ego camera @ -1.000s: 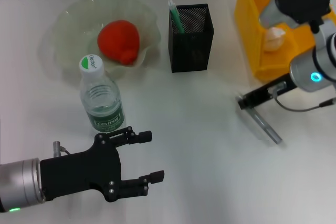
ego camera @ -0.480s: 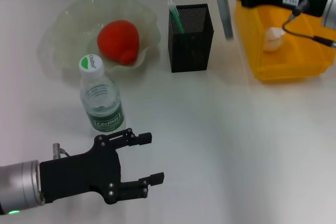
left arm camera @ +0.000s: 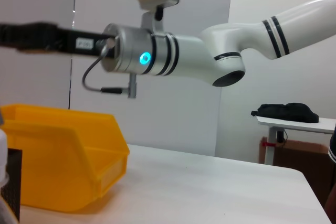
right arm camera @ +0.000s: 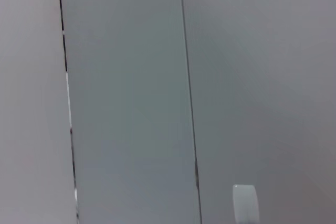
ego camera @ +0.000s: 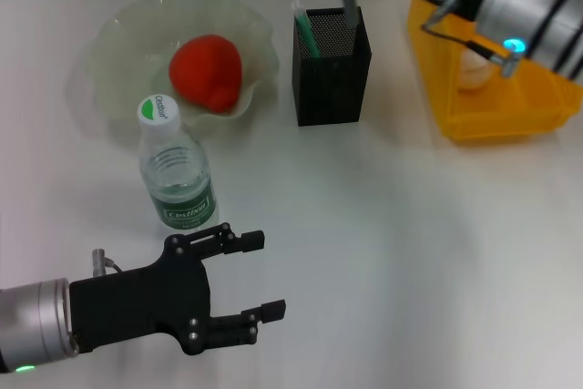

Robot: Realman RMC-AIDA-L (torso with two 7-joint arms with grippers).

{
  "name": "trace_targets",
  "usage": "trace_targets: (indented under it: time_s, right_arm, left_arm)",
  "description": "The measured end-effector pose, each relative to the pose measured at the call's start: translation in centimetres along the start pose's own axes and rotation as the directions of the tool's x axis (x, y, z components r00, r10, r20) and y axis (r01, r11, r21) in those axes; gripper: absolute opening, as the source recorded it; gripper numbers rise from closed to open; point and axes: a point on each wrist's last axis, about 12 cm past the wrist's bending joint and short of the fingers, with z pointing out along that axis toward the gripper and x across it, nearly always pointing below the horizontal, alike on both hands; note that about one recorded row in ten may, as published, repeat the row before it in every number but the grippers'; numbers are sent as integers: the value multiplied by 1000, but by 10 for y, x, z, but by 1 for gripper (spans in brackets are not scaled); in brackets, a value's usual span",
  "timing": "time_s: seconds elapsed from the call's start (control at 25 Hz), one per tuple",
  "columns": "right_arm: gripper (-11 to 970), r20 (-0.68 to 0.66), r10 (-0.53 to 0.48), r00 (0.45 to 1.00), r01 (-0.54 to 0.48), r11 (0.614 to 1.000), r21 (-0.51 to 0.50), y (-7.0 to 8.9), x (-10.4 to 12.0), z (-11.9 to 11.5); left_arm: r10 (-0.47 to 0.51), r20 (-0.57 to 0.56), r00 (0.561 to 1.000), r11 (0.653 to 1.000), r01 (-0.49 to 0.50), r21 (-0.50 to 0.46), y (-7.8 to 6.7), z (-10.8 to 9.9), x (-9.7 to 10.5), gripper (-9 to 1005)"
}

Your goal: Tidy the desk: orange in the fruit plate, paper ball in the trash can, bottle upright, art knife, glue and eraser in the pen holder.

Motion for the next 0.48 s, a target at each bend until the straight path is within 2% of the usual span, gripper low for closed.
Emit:
trace_targets:
  time_s: [0.16,0.48]
  right_arm:
    - [275,-36,-7,999,7,1000,5,2,9,4]
    - [312,-45,19,999,-18,999,29,1,21,-12]
  left_arm:
    - [2,0,1000,1000,-2,1,0,0,0,785]
    - [3,0,1000,1000,-3,3,1,1,-1,785]
